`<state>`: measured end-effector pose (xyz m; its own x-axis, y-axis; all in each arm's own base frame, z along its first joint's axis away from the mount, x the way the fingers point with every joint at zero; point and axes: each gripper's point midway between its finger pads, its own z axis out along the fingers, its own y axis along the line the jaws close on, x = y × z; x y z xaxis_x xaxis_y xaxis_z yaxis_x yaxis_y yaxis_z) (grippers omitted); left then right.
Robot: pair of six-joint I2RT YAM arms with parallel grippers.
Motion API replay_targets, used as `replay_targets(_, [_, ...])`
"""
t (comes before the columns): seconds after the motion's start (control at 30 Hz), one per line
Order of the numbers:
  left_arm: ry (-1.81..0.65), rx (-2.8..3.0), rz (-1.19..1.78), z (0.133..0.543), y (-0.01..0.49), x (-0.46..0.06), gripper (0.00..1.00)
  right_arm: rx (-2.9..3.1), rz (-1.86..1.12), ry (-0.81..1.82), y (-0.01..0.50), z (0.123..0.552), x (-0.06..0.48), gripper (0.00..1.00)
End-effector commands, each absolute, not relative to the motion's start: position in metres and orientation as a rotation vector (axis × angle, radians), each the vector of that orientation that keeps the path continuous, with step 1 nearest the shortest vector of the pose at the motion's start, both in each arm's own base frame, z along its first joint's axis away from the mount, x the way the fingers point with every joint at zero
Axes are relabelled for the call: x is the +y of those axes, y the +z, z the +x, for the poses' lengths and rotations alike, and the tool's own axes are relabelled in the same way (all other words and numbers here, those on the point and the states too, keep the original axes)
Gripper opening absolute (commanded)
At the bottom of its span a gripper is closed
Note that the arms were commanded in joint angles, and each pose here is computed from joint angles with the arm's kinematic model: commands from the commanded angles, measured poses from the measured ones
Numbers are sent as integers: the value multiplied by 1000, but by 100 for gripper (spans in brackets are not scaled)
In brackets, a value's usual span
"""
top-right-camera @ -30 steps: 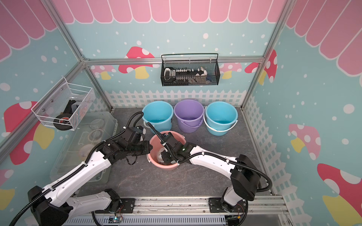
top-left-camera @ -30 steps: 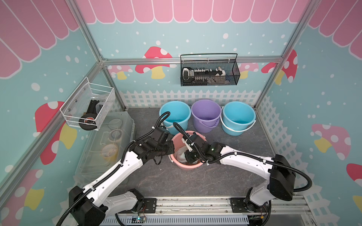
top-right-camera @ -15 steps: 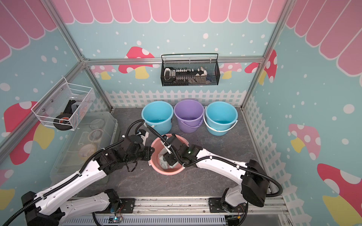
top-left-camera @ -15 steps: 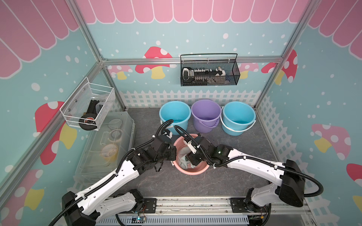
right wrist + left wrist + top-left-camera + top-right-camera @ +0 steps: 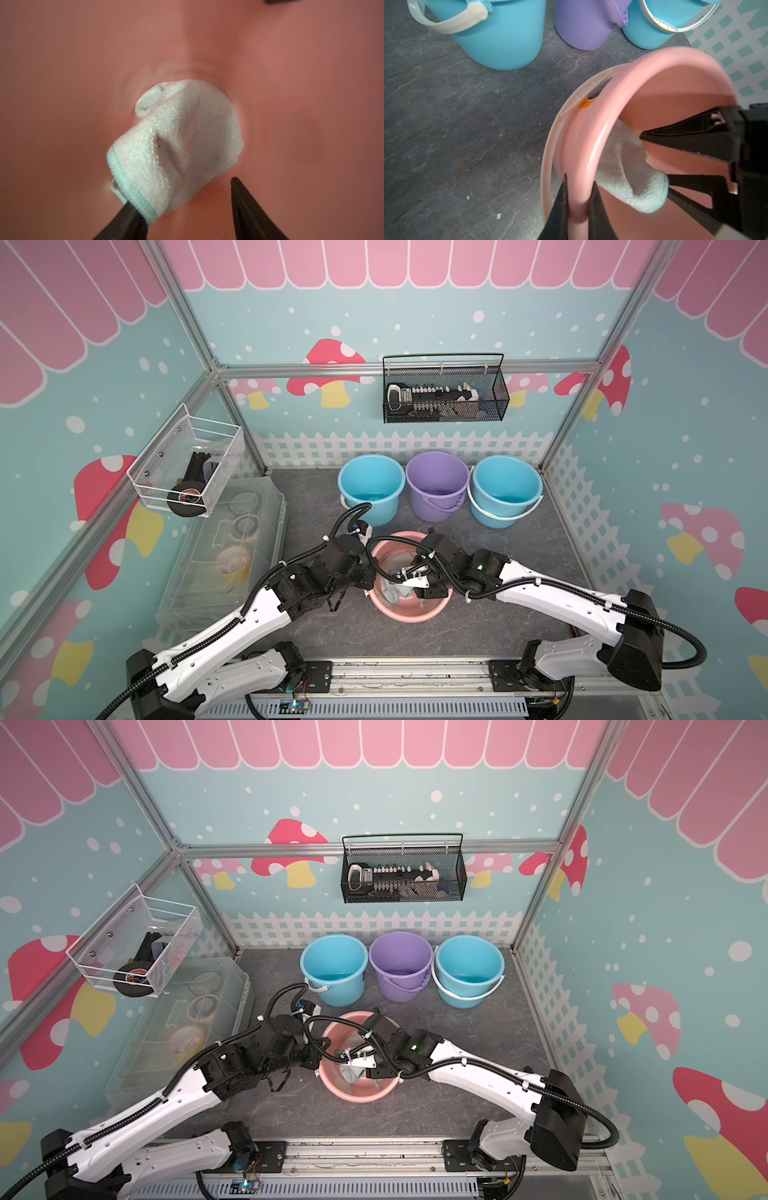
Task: Wipe the inside of the bucket with a cloth
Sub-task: Wipe the dirt from the inside of the bucket.
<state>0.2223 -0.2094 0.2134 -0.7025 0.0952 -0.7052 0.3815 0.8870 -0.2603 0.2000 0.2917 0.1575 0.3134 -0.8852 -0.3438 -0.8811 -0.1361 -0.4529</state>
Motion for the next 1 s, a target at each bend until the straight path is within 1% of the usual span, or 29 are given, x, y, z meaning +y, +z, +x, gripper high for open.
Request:
replay_targets(0.0, [-575, 2226, 372, 223, 233, -220, 0, 1294, -2268, -75, 133, 191, 291, 60])
replay_targets(0.2, [-606, 2214, 414, 219, 234, -227, 0, 1182, -2304, -112, 113, 203, 313, 63])
replay_targets(0.4, [-657, 2223, 457, 214, 231, -237, 0, 1081, -2241, -179, 101, 222, 340, 69])
replay_targets(0.47, [-670, 2225, 469, 213, 230, -239, 0, 1067, -2241, -209, 95, 228, 345, 69])
replay_targets(0.57, [-683, 2228, 477, 210, 229, -241, 0, 1059, -2264, -249, 85, 235, 347, 66])
replay_targets(0.63, [-702, 2223, 472, 209, 228, -242, 0, 1048, -2281, -245, 78, 234, 349, 61])
replay_targets(0.67, [-715, 2219, 468, 209, 228, -243, 0, 1047, -2279, -240, 77, 234, 350, 55])
replay_targets(0.73, [-726, 2223, 458, 208, 226, -243, 0, 1048, -2281, -225, 73, 233, 352, 38])
replay_targets(0.8, [-717, 2239, 452, 208, 222, -243, 0, 1051, -2262, -234, 73, 236, 354, 16])
replay_targets(0.87, [-705, 2256, 450, 208, 217, -241, 0, 1042, -2204, -281, 78, 244, 355, 7])
replay_targets(0.97, [-681, 2270, 444, 208, 213, -238, 0, 1011, -2099, -438, 92, 264, 355, 0])
